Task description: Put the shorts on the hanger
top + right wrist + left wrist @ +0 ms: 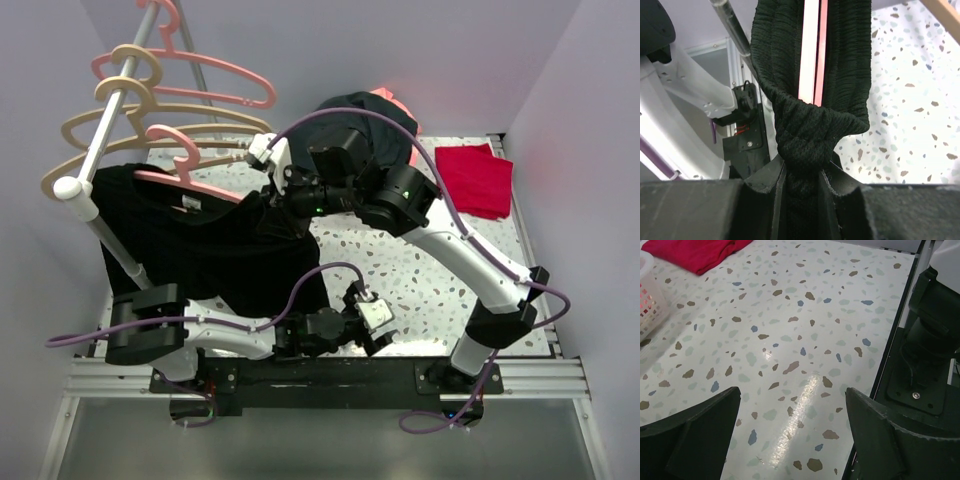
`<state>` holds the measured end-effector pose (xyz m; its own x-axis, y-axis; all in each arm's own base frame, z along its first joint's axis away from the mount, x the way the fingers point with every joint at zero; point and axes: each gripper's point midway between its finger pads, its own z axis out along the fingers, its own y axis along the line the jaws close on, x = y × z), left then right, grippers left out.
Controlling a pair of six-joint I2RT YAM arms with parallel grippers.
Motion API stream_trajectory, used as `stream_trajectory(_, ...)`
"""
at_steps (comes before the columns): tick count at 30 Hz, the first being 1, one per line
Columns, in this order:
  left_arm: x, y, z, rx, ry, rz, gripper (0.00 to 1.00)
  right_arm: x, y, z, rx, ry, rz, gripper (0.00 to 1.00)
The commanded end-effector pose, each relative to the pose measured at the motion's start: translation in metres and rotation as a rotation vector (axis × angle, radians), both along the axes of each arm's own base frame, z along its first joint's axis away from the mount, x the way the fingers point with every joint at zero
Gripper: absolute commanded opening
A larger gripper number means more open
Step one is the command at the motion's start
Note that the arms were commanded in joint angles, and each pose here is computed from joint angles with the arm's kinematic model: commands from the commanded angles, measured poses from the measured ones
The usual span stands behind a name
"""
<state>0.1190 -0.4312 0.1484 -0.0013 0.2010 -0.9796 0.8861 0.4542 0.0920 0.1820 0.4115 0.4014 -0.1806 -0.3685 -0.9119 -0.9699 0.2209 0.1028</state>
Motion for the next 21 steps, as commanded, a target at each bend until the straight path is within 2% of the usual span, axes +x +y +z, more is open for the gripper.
stream_trajectory(1,0.013,0.003,0.026,-0.117,-0.002,0.075,0.91,0.000,0.015,0.086,0.256,-0.200,0.018,0.00)
stream_trajectory(11,0.018,0.004,0.022,-0.127,0.019,0.103,0.90,0.002,0.051,0.084,0.260,-0.230,0.043,0.00)
stream_trajectory(21,0.016,0.004,0.026,-0.133,0.021,0.092,0.90,0.004,0.066,0.085,0.275,-0.250,0.042,0.00)
